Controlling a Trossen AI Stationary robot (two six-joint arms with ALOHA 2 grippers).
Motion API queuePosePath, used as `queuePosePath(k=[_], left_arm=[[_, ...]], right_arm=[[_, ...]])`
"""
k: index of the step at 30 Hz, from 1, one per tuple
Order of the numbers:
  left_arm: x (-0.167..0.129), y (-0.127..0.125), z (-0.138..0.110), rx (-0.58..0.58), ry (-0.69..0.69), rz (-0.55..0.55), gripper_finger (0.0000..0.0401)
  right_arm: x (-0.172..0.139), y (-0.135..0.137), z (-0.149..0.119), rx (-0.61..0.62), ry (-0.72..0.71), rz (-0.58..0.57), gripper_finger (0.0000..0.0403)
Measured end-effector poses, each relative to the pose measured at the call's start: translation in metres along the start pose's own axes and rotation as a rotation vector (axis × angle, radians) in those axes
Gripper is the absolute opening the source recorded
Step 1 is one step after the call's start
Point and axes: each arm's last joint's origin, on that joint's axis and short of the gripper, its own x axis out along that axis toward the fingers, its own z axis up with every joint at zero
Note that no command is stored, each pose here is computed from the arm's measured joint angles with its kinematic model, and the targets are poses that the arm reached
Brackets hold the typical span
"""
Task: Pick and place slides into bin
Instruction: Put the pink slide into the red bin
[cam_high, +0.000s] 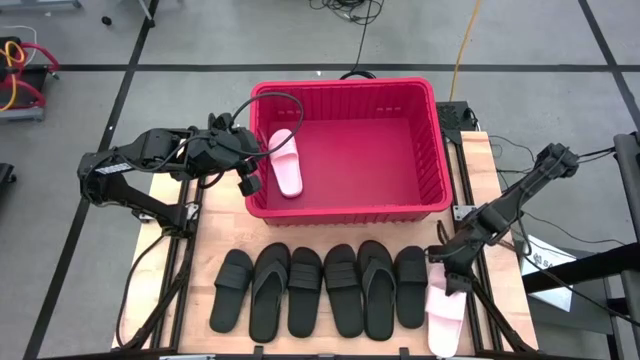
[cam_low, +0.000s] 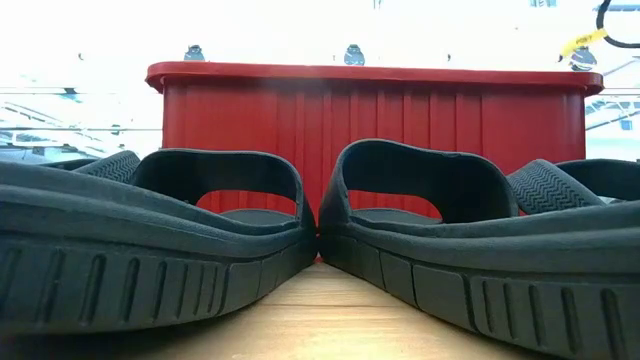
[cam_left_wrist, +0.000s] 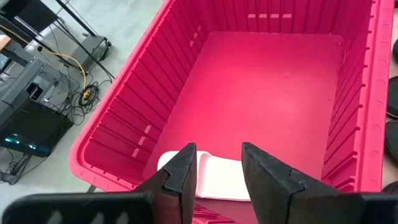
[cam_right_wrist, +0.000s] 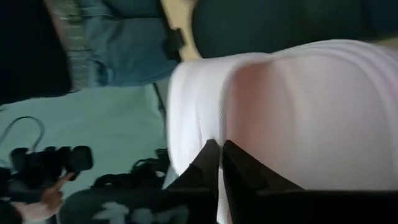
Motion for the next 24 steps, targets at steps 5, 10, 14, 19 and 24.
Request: queuePosePath(k=[5,10,14,19,24], left_arm=[[0.0,0.0,0.0,0.0,0.0,0.0,0.0124],[0.0,0.0,0.0,-0.006,0.0,0.0,0.0124],[0.0,0.0,0.0,-0.008,0.0,0.002,0.0124],[0.0,0.0,0.0,-0.009,0.0,0.004,0.0124],[0.0,0.0,0.0,-0.01,-0.001,0.006,0.0124]], right_arm=[[-0.006,0.007,-0.001,-0.044,-0.062,0.086,0.0],[-0.012,0.014,0.001,-0.067,-0.161,0.154,0.0],[-0.012,0.016,0.001,-0.081,-0.177,0.174,0.0],[-0.014,0.023,0.002,-0.128,-0.193,0.242,0.0],[-0.022,0.032,0.001,-0.152,-0.222,0.261,0.0]])
